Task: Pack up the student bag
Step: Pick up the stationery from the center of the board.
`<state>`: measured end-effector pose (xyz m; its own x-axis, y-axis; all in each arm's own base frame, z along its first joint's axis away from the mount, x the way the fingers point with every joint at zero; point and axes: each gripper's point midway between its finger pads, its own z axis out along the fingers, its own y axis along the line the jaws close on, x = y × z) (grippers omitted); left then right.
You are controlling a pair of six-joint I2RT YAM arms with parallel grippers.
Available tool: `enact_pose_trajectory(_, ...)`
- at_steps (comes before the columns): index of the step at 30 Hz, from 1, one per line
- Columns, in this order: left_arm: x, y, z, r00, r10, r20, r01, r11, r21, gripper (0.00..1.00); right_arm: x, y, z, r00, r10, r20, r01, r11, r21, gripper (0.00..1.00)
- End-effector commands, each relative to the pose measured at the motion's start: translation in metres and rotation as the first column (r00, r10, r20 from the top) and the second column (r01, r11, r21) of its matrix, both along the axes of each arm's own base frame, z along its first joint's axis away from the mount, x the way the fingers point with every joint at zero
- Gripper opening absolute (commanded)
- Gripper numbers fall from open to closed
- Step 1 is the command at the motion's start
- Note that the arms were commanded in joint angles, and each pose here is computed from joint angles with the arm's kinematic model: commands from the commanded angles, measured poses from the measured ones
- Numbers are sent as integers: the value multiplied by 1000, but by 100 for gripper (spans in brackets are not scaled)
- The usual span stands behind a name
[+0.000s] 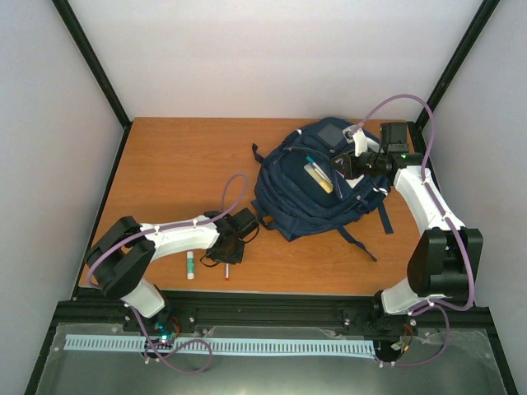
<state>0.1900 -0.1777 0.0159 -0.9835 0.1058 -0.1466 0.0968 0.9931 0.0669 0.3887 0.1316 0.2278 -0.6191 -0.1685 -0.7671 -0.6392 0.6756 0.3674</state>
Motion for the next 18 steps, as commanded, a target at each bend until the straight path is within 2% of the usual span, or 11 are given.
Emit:
enact_pose_trajectory(1, 4, -5, 2, 1000, -18, -9, 18, 999, -28, 20, 2, -4, 9, 1000, -3, 26, 2, 1000, 26, 3)
enact_pose_trajectory(7, 0, -8, 4, 999, -25, -28, 24, 999, -49, 5, 2, -4, 8, 1000, -3, 23, 3, 1000, 25, 3)
enact_pose_trajectory(11, 0, -18, 15, 998, -56, -24, 53, 993, -103, 1, 2, -4, 7, 1000, -2, 22, 2, 1000, 25, 3)
enact_pose_trajectory(14, -3, -42, 30, 993, -120, -22, 112, 970, -215, 1, 2, -4, 8, 1000, -2, 22, 1, 1000, 27, 3)
enact_pose_trajectory(18, -5, -87, 64, 970, -236, 50, 238, 899, -369, 1, 3, -4, 8, 1000, -2, 24, 1, 1000, 26, 3)
